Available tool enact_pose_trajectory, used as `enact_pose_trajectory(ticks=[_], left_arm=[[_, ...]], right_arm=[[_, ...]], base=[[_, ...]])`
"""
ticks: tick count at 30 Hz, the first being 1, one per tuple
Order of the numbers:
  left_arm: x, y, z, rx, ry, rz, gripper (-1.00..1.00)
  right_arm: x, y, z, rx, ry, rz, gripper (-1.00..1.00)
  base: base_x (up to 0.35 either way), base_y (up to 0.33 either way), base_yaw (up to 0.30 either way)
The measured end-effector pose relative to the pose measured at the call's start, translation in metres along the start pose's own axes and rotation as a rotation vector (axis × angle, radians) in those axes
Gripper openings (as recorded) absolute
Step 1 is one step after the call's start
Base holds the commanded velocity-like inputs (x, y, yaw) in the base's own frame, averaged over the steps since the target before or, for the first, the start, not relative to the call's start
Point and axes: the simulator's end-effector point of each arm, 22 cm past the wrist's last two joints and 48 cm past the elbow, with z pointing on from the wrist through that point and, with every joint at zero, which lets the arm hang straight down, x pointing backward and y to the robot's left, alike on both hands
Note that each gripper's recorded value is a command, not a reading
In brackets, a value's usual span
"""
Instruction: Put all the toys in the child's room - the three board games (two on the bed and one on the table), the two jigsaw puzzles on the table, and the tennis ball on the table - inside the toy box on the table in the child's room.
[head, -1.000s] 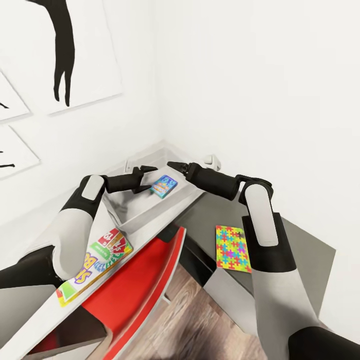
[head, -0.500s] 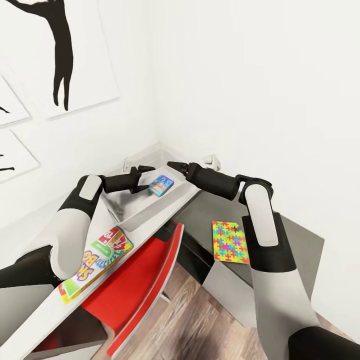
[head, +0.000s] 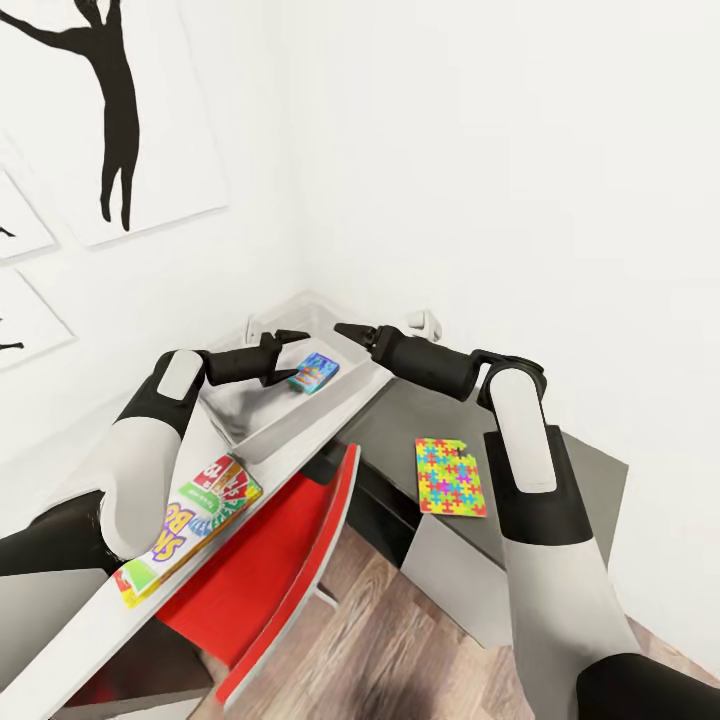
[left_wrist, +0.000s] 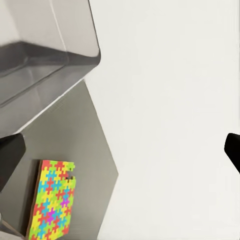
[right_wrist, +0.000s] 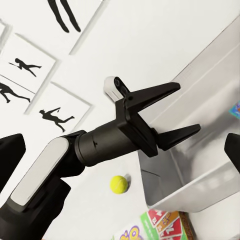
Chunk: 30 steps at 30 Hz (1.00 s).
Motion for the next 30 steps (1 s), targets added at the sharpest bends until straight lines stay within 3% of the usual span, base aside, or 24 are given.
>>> enact_pose_trajectory(ticks=[25,30], left_arm=[[-0.016,-0.020,-0.025,0.005,-0.038,0.032,1.00],[-0.030,-0.016,-0.042,-0.011,-0.064,0.042,1.00]], right_arm=[[-0.010,0.023,-0.009,-0.017,-0.019,-0.029,1.00],[-0.012,0.028,-0.011,-0.020,-0.023,-0.035,1.00]], base=[[-0.065,0.037,-0.090],[-0.001,0.000,-0.090]])
